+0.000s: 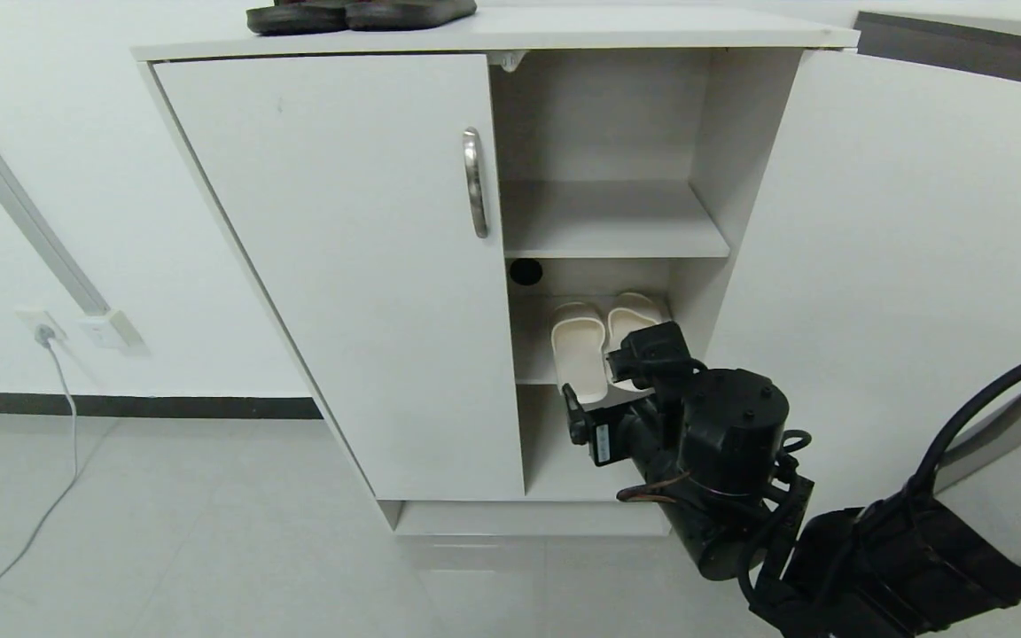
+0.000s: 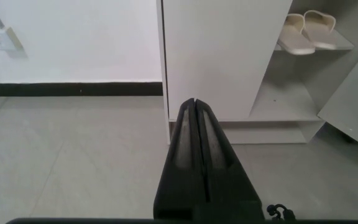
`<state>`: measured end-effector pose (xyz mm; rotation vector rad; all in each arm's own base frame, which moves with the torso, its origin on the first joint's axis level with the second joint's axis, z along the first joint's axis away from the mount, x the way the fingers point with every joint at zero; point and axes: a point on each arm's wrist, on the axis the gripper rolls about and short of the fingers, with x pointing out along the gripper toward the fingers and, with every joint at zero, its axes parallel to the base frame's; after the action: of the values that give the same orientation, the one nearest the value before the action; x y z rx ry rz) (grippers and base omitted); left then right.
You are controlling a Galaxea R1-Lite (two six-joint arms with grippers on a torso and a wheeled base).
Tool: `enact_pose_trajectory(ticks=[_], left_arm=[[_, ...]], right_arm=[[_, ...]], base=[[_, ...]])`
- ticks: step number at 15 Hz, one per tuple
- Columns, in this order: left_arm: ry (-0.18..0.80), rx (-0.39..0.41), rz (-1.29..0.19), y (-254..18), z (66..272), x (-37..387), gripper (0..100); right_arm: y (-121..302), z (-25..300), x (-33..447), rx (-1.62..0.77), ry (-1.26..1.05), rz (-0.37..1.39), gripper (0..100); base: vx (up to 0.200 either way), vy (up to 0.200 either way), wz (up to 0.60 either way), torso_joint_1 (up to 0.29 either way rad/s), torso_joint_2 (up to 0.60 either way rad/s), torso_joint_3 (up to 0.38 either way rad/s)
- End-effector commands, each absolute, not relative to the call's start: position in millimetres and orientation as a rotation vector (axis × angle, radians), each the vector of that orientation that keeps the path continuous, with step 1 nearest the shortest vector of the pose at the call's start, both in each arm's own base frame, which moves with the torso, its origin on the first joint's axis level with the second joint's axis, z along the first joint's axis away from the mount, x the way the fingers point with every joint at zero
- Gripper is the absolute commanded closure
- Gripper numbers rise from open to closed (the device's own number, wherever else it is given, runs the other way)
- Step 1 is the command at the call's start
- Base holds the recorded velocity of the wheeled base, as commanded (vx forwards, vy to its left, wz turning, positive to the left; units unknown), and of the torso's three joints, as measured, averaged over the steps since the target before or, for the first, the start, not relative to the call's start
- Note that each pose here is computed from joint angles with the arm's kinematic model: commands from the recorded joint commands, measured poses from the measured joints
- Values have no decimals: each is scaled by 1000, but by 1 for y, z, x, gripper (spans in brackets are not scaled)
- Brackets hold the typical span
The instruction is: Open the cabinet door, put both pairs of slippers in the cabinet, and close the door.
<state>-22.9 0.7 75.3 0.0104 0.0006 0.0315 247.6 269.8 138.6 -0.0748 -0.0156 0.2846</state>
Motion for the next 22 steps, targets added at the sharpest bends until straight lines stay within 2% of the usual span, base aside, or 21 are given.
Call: enact_pose_trajectory(ticks=[1, 11, 22], left_arm=[[2, 14, 32, 1, 75, -23, 100], [0, 9, 34, 1, 75, -23, 100], [0, 8, 34, 1, 75, -23, 100]], right_arm=[[262, 139, 239, -81, -5, 344, 0], [262, 136, 241, -84, 5, 341, 0], [260, 134, 239, -89, 11, 338, 0]], base=[[0, 0, 0, 0, 0, 0], [0, 0, 0, 0, 0, 0], [0, 200, 0, 2, 1, 2]])
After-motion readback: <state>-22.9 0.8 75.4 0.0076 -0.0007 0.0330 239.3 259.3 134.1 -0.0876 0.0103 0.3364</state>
